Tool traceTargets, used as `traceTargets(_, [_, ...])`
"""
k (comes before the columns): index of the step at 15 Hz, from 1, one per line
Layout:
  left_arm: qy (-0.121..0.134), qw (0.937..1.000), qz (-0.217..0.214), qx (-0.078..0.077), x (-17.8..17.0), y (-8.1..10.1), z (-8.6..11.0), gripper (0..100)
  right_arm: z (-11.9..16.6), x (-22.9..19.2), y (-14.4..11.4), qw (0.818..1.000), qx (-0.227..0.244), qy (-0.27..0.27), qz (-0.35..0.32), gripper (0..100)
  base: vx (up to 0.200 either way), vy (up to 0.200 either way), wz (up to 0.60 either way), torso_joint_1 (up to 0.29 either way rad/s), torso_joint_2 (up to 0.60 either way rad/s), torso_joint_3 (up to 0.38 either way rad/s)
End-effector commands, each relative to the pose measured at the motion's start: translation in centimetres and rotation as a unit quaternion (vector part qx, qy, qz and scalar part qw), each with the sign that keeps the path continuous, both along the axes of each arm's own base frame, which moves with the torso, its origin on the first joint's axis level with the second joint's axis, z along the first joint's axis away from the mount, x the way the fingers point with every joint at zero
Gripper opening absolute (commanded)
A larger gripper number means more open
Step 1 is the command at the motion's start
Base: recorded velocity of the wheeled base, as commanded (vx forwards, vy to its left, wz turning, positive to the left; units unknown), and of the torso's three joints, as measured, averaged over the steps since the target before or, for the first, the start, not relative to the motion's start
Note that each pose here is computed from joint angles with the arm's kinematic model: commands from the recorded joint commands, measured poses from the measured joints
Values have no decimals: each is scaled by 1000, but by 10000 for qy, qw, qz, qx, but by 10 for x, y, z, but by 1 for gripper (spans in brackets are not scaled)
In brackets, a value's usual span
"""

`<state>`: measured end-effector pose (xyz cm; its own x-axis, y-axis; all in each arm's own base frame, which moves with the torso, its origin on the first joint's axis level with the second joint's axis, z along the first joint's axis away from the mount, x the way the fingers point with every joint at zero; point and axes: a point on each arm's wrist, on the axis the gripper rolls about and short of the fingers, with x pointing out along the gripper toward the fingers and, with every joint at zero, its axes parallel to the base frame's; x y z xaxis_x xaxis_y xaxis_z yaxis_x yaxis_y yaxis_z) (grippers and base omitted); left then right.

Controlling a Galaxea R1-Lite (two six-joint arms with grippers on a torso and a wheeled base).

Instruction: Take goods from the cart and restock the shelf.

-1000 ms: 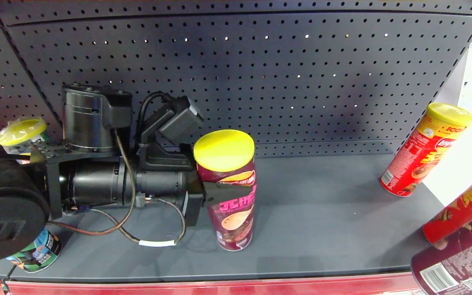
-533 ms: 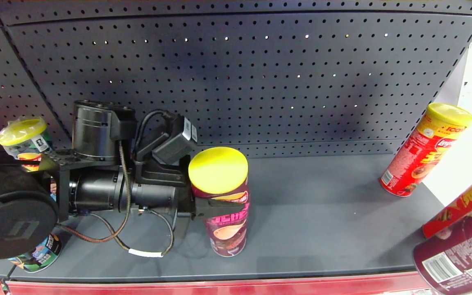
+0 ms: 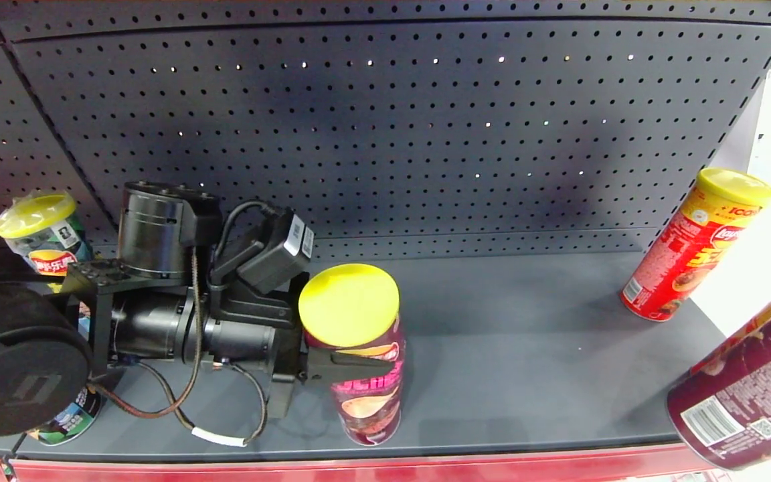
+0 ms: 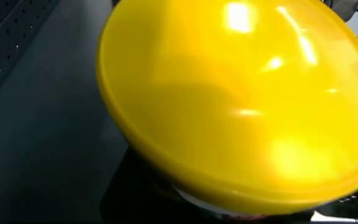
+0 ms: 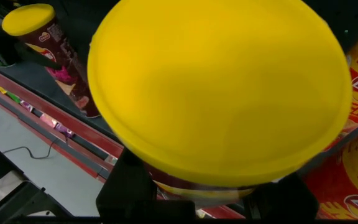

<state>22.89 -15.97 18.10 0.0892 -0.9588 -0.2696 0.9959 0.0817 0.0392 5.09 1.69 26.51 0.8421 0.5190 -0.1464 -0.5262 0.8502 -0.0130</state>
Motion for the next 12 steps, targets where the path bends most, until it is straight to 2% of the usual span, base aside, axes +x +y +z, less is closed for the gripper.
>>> traceTargets(1, [3,10000,-6,-1,-5,3,0,0,0,2,0,10000,-5,26,7,0,0,0,0,0,0,0])
traceTargets(3, [67,10000,-27,26,-8,5,-3,0,0,1,0,10000,-4,19,7,0,0,0,0,0,0,0])
traceTargets(9, [126,9993,-339,-36,-16,1,-4,0,1,2,0,10000,-3,11,7,0,0,0,0,0,0,0])
traceTargets(12, [196,9992,-334,26,-18,1,-9,0,3,2,0,10000,2,-19,7,0,0,0,0,0,0,0])
